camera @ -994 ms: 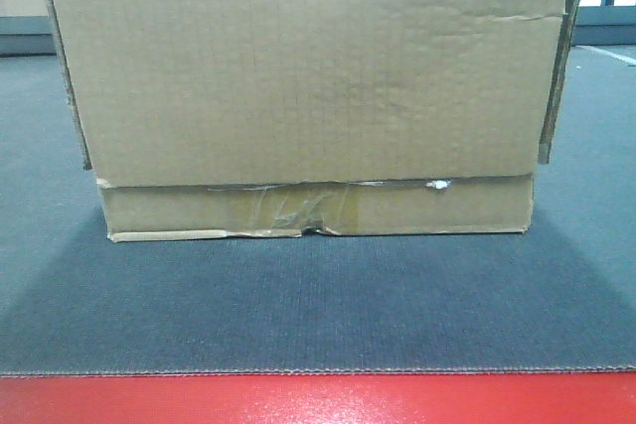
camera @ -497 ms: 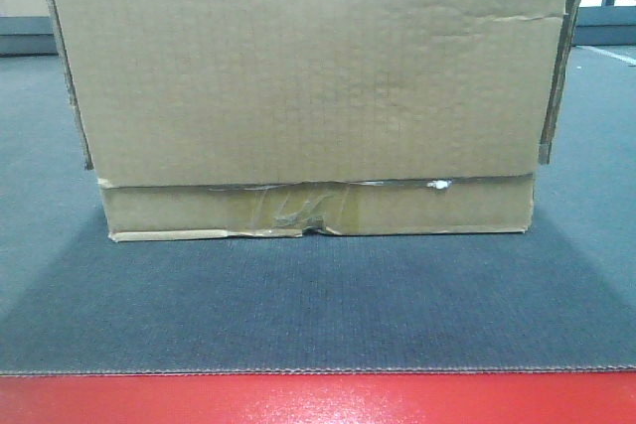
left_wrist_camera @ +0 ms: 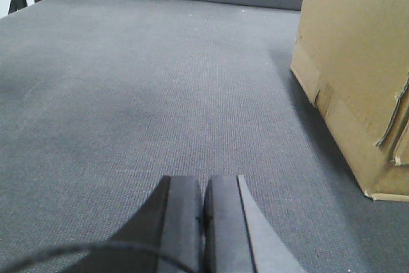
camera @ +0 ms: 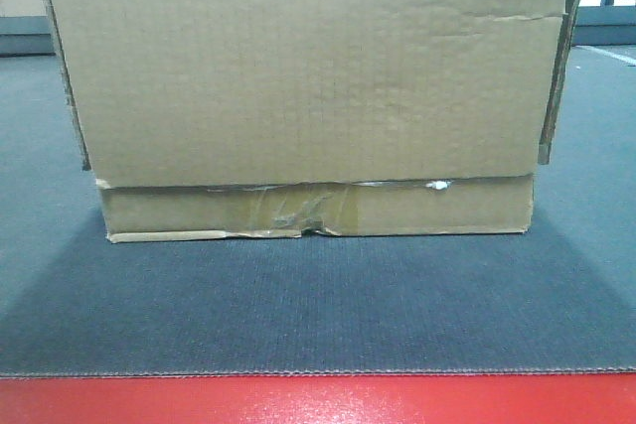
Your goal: Grab carton from right shelf to conveyor
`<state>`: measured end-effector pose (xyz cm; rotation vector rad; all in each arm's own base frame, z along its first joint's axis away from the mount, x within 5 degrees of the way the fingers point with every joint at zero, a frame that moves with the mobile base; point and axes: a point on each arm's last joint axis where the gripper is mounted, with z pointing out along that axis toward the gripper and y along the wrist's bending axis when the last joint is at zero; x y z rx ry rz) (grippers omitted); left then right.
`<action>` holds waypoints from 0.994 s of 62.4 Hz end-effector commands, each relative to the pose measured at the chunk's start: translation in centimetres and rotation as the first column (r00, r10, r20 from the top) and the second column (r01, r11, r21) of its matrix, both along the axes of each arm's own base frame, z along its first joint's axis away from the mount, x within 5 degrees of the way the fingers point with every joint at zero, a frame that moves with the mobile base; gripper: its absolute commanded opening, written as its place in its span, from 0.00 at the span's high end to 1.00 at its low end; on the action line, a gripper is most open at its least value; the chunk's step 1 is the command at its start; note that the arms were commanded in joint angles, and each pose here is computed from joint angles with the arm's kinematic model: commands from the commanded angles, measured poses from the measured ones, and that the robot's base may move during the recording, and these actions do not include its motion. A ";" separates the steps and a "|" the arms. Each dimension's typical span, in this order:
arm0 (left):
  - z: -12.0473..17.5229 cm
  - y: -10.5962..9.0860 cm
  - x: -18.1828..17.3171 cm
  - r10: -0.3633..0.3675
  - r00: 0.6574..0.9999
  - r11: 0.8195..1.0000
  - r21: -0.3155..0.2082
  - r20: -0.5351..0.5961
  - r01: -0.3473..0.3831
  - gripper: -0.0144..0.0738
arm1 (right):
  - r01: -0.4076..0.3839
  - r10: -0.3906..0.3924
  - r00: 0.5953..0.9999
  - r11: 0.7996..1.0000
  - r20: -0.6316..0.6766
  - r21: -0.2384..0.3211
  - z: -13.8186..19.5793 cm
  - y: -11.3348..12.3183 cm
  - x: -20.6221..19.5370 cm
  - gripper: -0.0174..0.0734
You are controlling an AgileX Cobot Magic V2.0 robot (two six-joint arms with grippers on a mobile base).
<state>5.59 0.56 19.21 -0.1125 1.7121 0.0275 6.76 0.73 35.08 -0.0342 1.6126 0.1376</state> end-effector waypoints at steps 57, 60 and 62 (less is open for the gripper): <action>0.1 0.0 0.0 0.003 1.000 1.000 -0.006 0.014 -0.003 0.84 | 0.085 -0.085 0.993 0.996 0.087 0.001 -6.0 -0.5 -0.6 0.87; 0.1 0.0 0.0 0.003 1.000 1.000 -0.006 0.014 -0.003 0.84 | 0.088 -0.088 0.991 0.996 0.101 0.003 -7.4 -0.6 -0.6 0.87; 0.1 0.0 0.0 0.003 1.000 1.000 -0.006 0.014 -0.003 0.84 | 0.091 -0.091 0.990 0.996 0.108 0.004 -8.5 -0.6 -0.7 0.87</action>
